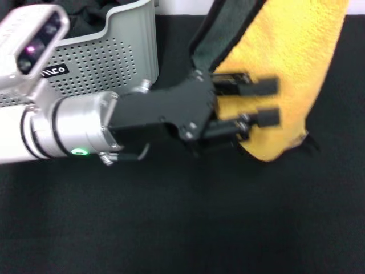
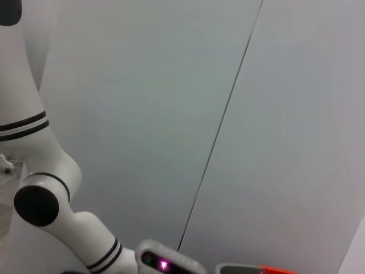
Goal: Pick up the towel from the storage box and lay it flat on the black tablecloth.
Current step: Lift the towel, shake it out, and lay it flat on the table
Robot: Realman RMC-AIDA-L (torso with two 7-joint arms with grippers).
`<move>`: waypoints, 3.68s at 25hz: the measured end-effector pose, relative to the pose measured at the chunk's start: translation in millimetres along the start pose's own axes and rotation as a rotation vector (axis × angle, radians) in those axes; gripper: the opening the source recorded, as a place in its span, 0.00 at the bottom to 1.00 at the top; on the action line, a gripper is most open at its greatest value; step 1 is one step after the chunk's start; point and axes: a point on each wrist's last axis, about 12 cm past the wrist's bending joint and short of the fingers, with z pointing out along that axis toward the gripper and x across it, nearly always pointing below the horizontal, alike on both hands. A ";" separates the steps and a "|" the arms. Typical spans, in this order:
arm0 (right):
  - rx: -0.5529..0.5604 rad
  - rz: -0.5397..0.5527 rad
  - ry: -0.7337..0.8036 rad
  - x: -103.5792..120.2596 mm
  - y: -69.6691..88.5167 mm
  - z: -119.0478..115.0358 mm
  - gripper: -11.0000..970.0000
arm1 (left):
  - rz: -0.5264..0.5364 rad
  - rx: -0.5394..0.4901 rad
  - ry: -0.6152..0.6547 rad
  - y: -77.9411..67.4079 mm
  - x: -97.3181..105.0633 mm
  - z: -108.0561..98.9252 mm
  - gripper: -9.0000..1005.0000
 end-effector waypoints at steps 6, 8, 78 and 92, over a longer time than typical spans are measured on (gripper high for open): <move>-0.008 -0.024 0.012 -4.3 1.3 0.6 0.03 | 0.053 -0.199 -0.092 -1.9 -2.8 -32.7 0.44; -0.011 -0.033 0.014 -5.9 2.1 1.1 0.03 | 0.058 -0.223 -0.103 -2.8 -3.2 -37.6 0.44; 0.084 -0.251 0.084 -7.8 11.0 4.6 0.04 | 0.043 0.020 0.100 -9.2 1.3 -24.4 0.41; 0.107 -0.248 0.078 -6.5 7.5 7.0 0.04 | 0.054 -0.071 0.038 -3.6 5.1 -22.6 0.39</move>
